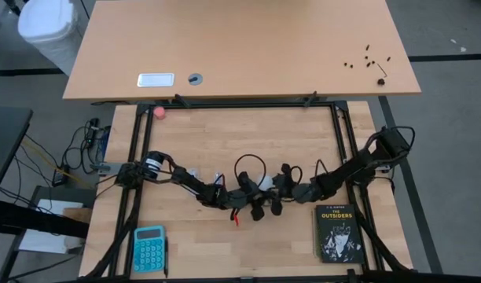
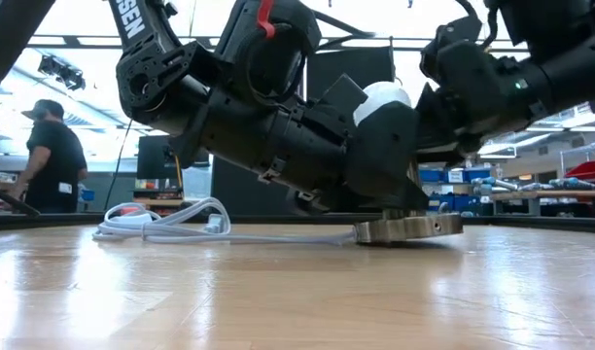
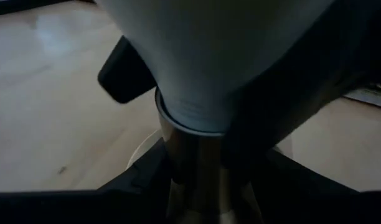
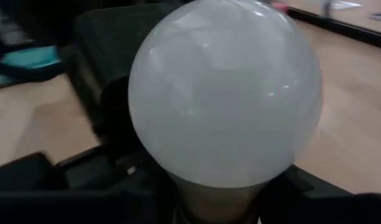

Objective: Screw lightbulb
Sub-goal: Insert the white lightbulb into the silver lamp

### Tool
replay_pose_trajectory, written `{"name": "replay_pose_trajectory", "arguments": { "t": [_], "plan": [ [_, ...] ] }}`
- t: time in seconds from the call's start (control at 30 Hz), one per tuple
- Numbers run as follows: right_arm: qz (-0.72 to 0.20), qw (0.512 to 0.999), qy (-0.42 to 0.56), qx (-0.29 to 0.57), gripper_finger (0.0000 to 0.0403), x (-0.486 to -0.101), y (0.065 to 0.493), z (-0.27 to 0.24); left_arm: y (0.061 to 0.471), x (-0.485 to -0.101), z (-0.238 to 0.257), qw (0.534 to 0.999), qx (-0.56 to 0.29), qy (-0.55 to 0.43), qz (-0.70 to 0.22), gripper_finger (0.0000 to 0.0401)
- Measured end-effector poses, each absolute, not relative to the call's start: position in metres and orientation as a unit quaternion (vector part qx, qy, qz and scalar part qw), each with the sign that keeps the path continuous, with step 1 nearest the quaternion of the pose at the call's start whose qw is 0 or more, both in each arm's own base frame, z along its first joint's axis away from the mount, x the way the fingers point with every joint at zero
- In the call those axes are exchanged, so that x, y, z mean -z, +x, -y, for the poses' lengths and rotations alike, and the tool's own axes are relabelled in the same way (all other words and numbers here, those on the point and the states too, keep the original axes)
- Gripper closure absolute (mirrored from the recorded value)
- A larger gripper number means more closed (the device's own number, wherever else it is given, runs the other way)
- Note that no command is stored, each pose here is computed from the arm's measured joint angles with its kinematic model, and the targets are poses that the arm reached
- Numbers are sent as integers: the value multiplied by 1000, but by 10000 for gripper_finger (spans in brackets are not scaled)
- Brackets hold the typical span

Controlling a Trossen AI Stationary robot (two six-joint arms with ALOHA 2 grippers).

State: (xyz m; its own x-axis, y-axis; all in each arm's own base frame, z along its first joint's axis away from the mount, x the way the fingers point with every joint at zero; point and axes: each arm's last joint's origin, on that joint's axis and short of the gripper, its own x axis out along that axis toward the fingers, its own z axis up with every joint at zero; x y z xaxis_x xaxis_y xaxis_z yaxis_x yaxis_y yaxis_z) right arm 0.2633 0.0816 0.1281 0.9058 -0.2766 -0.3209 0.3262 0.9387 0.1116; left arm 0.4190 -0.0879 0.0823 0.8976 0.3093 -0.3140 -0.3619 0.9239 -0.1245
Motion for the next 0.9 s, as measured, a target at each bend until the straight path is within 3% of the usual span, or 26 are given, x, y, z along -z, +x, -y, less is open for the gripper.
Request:
{"name": "replay_pose_trajectory", "arguments": {
  "t": [0.23,0.67,0.9],
  "plan": [
    [-160,960,78,216,231,-134,271,-89,419,-82,86,966,-194,-96,-140,217],
    [-196,973,56,105,125,-135,269,-83,419,-80,87,966,-187,-87,-153,198],
    [-221,970,23,96,95,-152,257,-80,417,-80,92,969,-178,-72,-154,163]
  ]
}}
